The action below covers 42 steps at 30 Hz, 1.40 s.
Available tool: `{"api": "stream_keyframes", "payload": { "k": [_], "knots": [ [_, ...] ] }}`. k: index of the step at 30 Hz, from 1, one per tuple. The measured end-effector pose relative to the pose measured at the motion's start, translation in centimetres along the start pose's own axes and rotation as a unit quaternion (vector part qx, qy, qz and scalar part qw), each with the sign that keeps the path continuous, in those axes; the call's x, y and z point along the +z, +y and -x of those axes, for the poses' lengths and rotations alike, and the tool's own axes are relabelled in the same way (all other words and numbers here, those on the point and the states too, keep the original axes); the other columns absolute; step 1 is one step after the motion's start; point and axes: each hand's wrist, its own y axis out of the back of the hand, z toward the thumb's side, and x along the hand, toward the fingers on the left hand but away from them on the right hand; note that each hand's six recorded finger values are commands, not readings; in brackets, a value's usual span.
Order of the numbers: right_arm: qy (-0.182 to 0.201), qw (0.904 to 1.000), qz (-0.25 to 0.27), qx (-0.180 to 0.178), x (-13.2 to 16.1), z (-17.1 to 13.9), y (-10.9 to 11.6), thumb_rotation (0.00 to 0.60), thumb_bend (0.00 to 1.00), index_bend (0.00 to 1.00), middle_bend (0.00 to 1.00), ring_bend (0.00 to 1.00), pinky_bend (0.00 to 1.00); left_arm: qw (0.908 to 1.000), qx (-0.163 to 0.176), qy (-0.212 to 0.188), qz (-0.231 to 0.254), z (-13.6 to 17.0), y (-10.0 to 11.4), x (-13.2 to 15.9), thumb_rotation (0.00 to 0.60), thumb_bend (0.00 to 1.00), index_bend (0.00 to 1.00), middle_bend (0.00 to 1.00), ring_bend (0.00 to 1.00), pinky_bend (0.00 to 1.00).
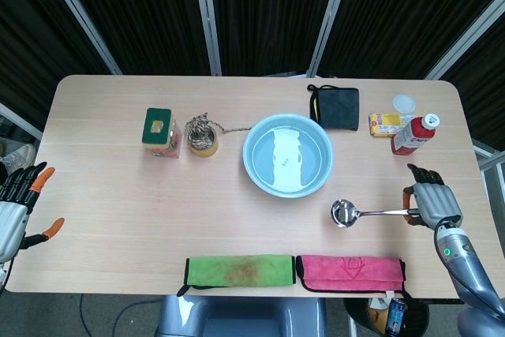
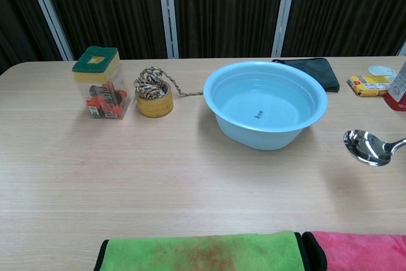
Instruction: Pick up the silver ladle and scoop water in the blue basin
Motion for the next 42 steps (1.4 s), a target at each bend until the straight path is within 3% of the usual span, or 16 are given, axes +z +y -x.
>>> {"api": "stream_keyframes", "payload": {
  "k": [10, 22, 42],
  "knots": [
    [0.013, 0.9999, 0.000, -0.005, 2.2, 0.4, 4.7, 0.600, 0.39, 0.68, 0.00, 0.00, 0.00, 1.0000, -0.005, 0.003, -0.004, -0.2, -0.4, 0.0, 0.600, 0.26, 0.00, 0.00, 0.00, 0.00],
    [0.031, 0.9994, -0.013, 0.012, 5.8, 3.0, 7.0, 0.600, 0.39, 0.68, 0.00, 0.00, 0.00, 0.9999, -0.001, 0.013, -0.001, -0.4, -0.2, -0.5, 0.600, 0.26, 0.00, 0.00, 0.00, 0.00],
    [0.044, 0.9977, -0.032, 0.040, 11.2, 9.4, 5.8, 0.600, 0.39, 0.68, 0.00, 0.00, 0.00, 0.9989, 0.002, 0.047, 0.002, -1.2, 0.1, -2.2, 0.600, 0.26, 0.00, 0.00, 0.00, 0.00]
  ]
}}
